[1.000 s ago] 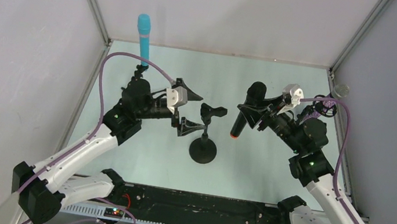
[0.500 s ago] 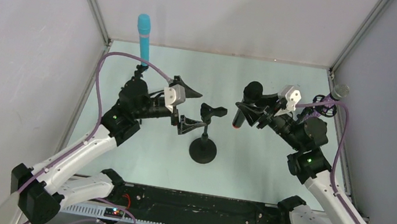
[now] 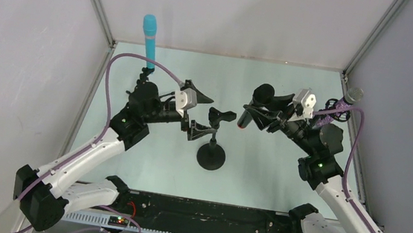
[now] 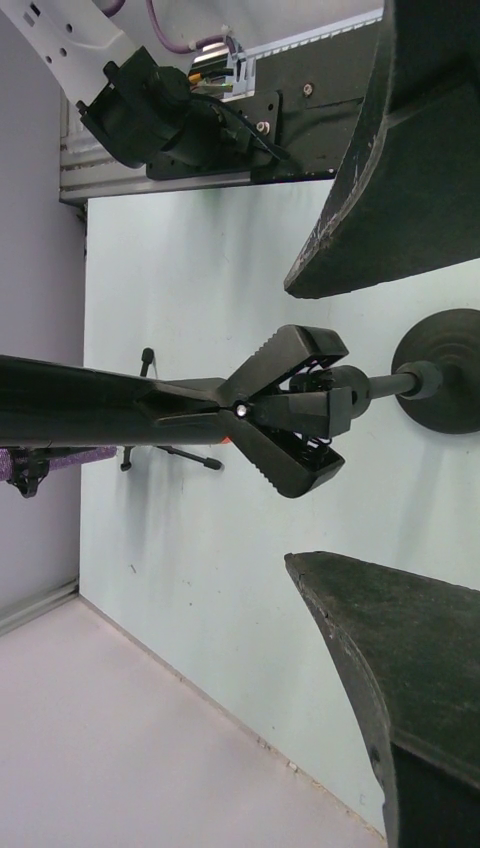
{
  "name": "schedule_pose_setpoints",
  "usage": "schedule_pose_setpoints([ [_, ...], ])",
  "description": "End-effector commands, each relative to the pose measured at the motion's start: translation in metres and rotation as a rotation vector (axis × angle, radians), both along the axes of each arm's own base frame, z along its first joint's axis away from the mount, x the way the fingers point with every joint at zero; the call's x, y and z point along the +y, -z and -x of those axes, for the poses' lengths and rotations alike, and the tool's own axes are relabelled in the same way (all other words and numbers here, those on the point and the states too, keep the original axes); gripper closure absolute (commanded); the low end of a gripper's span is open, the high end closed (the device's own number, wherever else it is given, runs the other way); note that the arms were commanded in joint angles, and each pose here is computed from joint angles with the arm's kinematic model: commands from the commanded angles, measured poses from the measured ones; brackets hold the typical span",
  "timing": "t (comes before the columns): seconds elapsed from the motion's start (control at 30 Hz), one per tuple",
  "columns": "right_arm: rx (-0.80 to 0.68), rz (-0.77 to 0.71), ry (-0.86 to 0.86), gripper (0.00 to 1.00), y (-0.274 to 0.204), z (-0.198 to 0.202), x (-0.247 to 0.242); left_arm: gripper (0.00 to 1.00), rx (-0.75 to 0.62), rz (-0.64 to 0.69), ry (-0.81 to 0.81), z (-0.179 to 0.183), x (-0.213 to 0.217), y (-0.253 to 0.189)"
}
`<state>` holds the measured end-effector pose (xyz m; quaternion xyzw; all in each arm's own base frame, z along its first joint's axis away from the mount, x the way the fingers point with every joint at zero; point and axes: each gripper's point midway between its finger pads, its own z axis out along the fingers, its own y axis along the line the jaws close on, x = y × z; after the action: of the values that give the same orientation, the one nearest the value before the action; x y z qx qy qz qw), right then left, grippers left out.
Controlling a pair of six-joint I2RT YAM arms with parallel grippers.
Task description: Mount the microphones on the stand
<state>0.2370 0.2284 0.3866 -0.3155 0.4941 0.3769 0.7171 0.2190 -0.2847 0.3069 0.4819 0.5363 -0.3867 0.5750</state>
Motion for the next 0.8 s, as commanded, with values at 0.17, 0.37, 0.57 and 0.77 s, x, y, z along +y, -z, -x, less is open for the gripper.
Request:
schedule_pose_setpoints([
  [0.17,-0.082,-0.087,-0.044,1.00,-0.0374,0.0140,-0.0015,0.01,-0.063,0.048,0.032,-0.0011,-0.0103,-0.0274],
  [0.37,-0.069,-0.083,-0.054,1.00,-0.0351,0.0149,-0.0006,0.01,-0.074,0.044,0.043,-0.0042,-0.0140,-0.0287],
  [0.57,-0.065,-0.080,-0.056,1.00,-0.0339,0.0146,0.0001,0.06,-0.068,0.041,0.053,-0.0050,-0.0163,-0.0278],
  [0.77,-0.065,-0.078,-0.062,1.00,-0.0324,0.0129,0.0023,0.23,-0.070,0.033,0.040,-0.0069,-0.0150,-0.0230],
])
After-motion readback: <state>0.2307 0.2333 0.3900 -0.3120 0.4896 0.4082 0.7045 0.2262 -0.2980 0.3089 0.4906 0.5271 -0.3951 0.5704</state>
